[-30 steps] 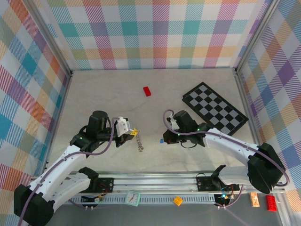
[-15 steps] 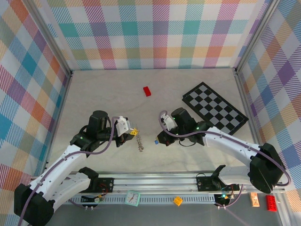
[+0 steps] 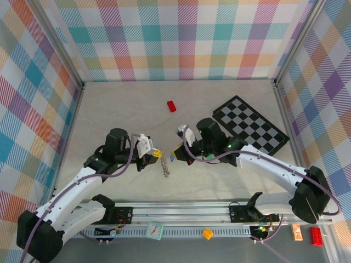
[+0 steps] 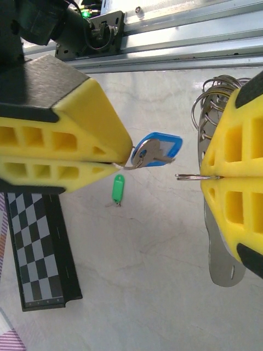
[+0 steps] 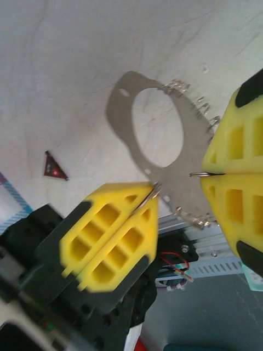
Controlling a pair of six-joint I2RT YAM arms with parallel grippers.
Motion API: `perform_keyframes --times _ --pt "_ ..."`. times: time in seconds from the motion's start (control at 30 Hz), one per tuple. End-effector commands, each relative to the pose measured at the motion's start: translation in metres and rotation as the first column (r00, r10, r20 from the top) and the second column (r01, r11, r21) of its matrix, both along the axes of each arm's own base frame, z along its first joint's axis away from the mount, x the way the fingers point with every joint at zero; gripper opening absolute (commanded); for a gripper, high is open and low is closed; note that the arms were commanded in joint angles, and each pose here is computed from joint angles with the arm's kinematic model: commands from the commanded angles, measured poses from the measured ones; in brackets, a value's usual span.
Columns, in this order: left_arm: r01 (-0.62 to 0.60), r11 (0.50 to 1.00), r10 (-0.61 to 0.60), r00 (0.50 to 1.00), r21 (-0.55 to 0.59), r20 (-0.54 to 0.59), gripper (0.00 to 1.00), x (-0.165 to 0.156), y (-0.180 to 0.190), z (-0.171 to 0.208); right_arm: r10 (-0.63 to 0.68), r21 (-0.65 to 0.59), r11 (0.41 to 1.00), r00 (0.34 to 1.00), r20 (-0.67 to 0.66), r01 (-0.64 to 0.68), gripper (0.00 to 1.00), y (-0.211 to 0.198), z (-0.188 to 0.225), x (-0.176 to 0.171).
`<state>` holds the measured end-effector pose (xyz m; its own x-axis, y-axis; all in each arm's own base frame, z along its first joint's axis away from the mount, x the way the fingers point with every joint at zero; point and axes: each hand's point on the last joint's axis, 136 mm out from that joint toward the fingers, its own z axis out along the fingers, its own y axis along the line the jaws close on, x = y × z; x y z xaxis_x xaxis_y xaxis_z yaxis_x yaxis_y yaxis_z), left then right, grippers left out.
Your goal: Put the keys on the keyring
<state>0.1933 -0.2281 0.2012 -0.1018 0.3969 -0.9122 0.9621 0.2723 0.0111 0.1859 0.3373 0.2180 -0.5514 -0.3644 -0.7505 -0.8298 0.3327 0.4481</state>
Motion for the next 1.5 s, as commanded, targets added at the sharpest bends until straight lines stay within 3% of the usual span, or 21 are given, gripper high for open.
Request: perform_keyframes --times 0.0,0.63,1.13,1.47 --pt "0.048 0.998 -0.046 0.998 -0.045 0.032 0.00 -0.005 -0.007 0.012 0.084 0.073 0.993 0.995 0.052 -0.087 0.00 0.015 0.022 -0.004" --pt "0.055 0.997 -0.053 0.998 -0.051 0.040 0.00 -0.006 -0.008 0.014 0.152 0.073 0.986 0.988 -0.020 -0.150 0.00 0.026 0.017 -0.009" --pt "0.055 0.998 -0.051 0.995 -0.042 0.086 0.00 -0.007 -0.006 0.013 0.005 -0.051 0.999 0.997 -0.083 -0.009 0.00 0.020 -0.011 0.013" --pt "0.053 0.998 -0.051 0.984 -0.012 0.171 0.00 -0.012 -0.004 0.008 0.010 -0.023 1.000 0.986 -0.166 -0.015 0.00 0.019 -0.012 0.012"
